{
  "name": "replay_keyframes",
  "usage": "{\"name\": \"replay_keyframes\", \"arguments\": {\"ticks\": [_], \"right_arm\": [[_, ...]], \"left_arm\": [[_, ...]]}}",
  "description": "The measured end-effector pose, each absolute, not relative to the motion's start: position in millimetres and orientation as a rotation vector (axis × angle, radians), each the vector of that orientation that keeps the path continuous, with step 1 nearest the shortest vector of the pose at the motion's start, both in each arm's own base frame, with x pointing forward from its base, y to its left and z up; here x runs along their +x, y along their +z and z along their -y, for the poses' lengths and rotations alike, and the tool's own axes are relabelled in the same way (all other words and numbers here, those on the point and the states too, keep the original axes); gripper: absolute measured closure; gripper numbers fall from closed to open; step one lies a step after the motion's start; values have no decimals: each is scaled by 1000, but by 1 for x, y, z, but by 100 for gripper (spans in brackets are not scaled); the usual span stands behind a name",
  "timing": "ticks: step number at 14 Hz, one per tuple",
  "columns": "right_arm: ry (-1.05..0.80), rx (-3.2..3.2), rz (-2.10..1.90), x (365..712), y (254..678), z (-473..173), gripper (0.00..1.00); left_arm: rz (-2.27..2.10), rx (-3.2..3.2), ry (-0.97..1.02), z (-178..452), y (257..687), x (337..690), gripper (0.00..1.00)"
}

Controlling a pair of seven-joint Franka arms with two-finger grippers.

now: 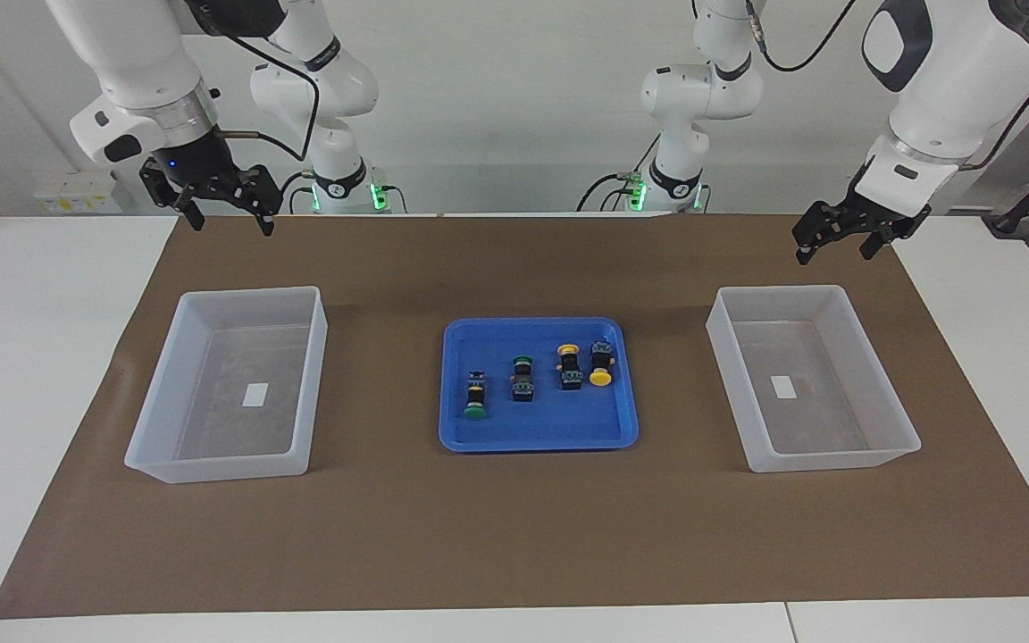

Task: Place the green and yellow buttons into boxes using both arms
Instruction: 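Move both grippers from the boxes toward the blue tray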

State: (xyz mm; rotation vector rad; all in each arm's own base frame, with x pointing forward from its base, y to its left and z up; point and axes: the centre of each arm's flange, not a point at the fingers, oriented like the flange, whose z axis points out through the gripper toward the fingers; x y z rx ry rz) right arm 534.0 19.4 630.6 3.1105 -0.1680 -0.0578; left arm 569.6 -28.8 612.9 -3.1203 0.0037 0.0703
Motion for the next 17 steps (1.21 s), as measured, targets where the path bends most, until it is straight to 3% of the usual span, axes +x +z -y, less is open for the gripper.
{"name": "replay_keyframes", "arguments": {"ticks": [17], "right_arm": [[13,3115,183,542,628,-14,0]], "left_arm": [[-53,-3121,66,40,613,569,0]]}}
